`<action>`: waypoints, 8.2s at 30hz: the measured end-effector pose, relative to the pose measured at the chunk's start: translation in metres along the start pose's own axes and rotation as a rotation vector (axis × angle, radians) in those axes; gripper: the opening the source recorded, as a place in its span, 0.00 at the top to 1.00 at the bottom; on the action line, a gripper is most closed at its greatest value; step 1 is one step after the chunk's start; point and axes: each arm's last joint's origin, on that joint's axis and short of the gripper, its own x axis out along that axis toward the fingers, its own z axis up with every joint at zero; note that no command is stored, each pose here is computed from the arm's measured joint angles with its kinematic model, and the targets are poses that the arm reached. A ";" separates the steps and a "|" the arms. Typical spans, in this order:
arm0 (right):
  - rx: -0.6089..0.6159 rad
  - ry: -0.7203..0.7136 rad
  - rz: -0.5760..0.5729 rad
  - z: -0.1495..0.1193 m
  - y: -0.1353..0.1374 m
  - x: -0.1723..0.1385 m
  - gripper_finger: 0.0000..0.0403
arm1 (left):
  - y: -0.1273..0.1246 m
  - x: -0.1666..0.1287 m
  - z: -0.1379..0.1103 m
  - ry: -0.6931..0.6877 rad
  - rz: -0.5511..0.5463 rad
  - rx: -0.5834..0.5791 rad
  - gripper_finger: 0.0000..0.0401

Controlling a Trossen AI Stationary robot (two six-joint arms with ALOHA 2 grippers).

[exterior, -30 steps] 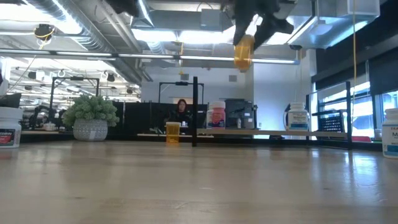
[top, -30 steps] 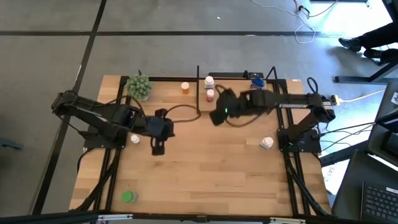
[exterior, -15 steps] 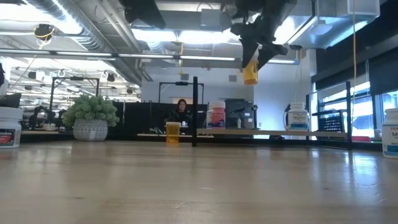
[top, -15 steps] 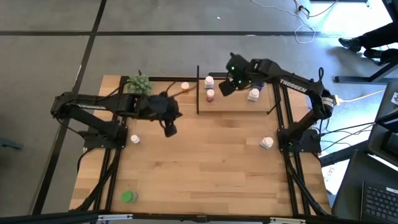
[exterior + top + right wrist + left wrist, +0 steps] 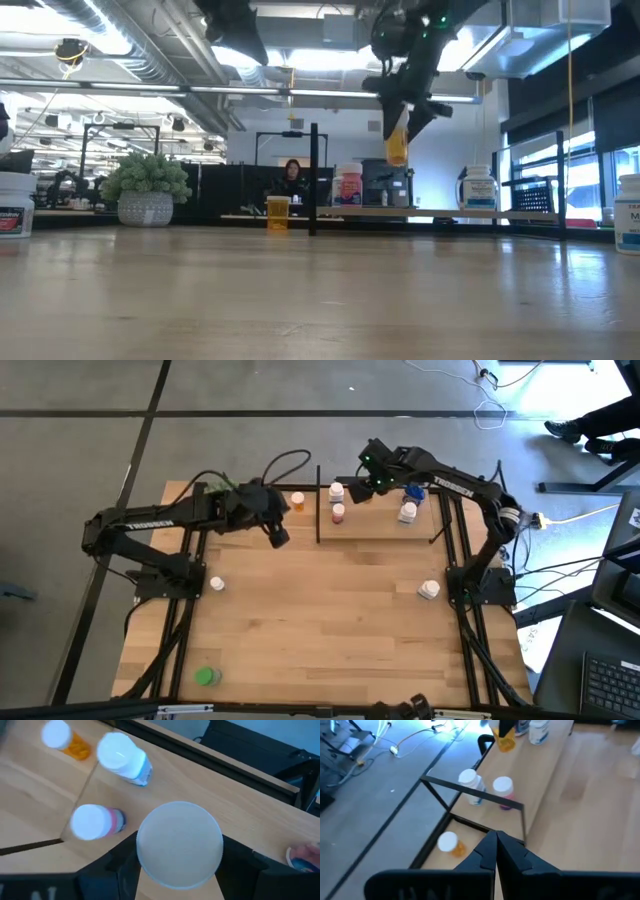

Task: Pick and place medicine bottles onto shelf by color
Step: Put the orange medicine bottle on the shelf, then put the white medicine bottle on the shelf

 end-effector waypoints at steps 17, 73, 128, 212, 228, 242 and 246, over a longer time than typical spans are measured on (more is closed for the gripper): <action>-0.020 0.072 -0.086 0.015 -0.015 0.066 0.49 | 0.025 0.010 -0.002 0.028 0.087 -0.003 1.00; -0.084 0.077 -0.084 0.017 -0.015 0.083 0.39 | 0.033 0.012 -0.002 0.030 0.115 -0.026 1.00; -0.687 -0.095 0.179 -0.023 0.038 -0.035 0.39 | 0.032 0.011 -0.012 0.128 0.107 0.023 1.00; -0.381 0.843 -0.214 -0.232 -0.014 -0.031 0.39 | 0.027 0.000 -0.048 0.506 -0.069 -0.047 1.00; -0.407 0.874 -0.180 -0.253 -0.024 -0.004 0.39 | 0.027 0.000 -0.048 0.506 -0.069 -0.047 1.00; -0.412 0.824 -0.139 -0.260 -0.027 0.012 0.39 | 0.027 0.000 -0.048 0.505 -0.069 -0.048 1.00; -0.417 0.801 -0.132 -0.259 -0.026 0.013 0.39 | 0.027 0.000 -0.048 0.505 -0.069 -0.048 1.00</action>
